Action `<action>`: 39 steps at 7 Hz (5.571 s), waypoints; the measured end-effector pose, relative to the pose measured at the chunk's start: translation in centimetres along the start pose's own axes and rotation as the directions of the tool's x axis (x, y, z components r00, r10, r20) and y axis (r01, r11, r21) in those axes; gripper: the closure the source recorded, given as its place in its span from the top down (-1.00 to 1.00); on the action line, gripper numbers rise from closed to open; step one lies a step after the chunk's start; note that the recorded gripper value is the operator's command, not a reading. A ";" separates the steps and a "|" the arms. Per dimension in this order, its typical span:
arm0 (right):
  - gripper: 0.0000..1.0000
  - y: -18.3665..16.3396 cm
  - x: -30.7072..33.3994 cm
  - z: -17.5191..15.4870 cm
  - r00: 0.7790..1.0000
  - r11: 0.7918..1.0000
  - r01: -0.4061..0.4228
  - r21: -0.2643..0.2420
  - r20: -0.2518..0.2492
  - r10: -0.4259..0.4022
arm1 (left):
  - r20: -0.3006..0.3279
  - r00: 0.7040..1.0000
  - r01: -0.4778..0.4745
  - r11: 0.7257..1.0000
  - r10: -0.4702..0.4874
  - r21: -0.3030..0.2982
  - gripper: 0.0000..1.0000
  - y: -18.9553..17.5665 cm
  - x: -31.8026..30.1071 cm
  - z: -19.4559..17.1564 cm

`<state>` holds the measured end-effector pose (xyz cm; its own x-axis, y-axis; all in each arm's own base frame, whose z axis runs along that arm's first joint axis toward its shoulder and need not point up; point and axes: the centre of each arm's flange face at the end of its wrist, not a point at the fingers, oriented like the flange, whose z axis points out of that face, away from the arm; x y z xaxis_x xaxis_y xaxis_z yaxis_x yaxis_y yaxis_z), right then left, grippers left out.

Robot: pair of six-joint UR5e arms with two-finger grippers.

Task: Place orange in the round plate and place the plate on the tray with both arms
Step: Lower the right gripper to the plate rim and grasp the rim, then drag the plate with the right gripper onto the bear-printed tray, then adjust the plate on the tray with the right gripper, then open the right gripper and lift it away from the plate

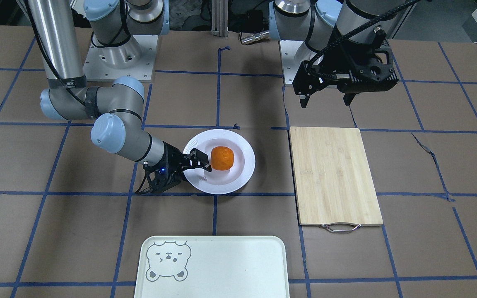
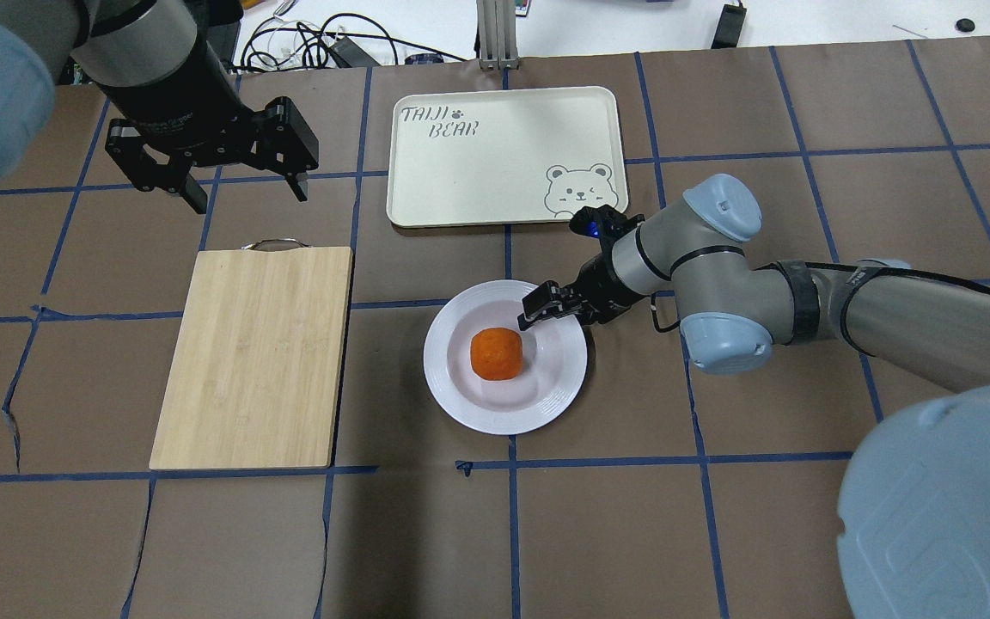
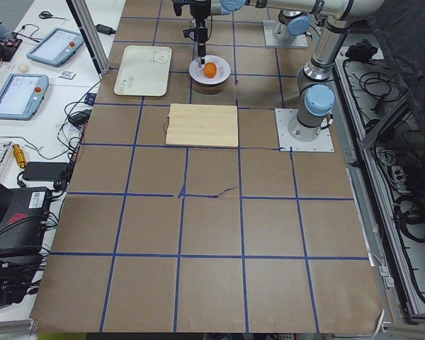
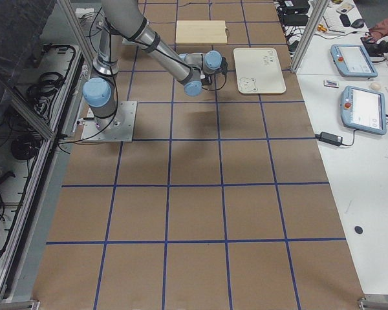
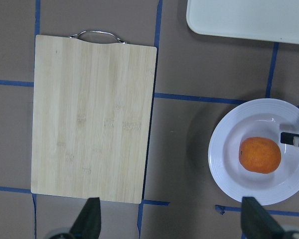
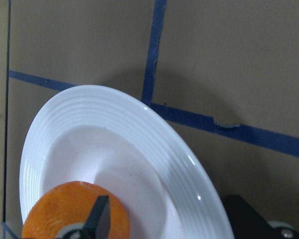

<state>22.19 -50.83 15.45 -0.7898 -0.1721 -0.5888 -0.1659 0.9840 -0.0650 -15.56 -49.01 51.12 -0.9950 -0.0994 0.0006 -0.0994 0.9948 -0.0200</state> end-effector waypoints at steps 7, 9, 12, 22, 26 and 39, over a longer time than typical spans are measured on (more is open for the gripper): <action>-1.00 -0.8 -0.2 -1.1 0.992 0.991 0.125 0.037 -0.035 -0.124 | -0.001 1.000 0.000 0.998 0.000 0.067 1.00 1.3 -0.2 -0.1; -1.00 -1.8 -0.3 -2.3 0.987 0.983 0.156 0.098 -0.044 -0.153 | -0.001 1.000 0.001 0.997 -0.001 0.071 1.00 1.2 -0.3 -0.1; -1.00 -3.3 -1.2 -4.9 0.990 0.973 0.144 0.178 -0.024 -0.142 | -0.001 1.000 0.003 0.997 -0.003 0.072 1.00 1.2 -0.4 -0.1; -1.00 -23.5 5.6 -6.8 0.981 0.966 -0.153 0.210 0.152 0.122 | -0.003 1.000 0.005 0.996 -0.004 0.095 1.00 0.8 -0.5 -0.3; -1.00 -24.7 7.8 -5.2 0.989 0.964 -0.131 0.232 0.095 0.112 | -0.002 1.000 0.004 0.995 -0.003 0.095 1.00 0.8 -0.5 -0.3; 1.00 -21.6 1.2 -17.2 0.966 0.958 -0.114 0.262 -0.197 0.168 | -0.001 1.000 0.002 0.996 -0.002 0.093 1.00 0.8 -0.5 -0.3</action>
<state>14.68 -73.05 30.00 -0.9072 -0.0096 -0.4205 0.0856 0.9746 -0.2068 -15.11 -48.11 51.37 -0.9949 -0.1012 0.0017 -0.1007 0.9884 -0.1133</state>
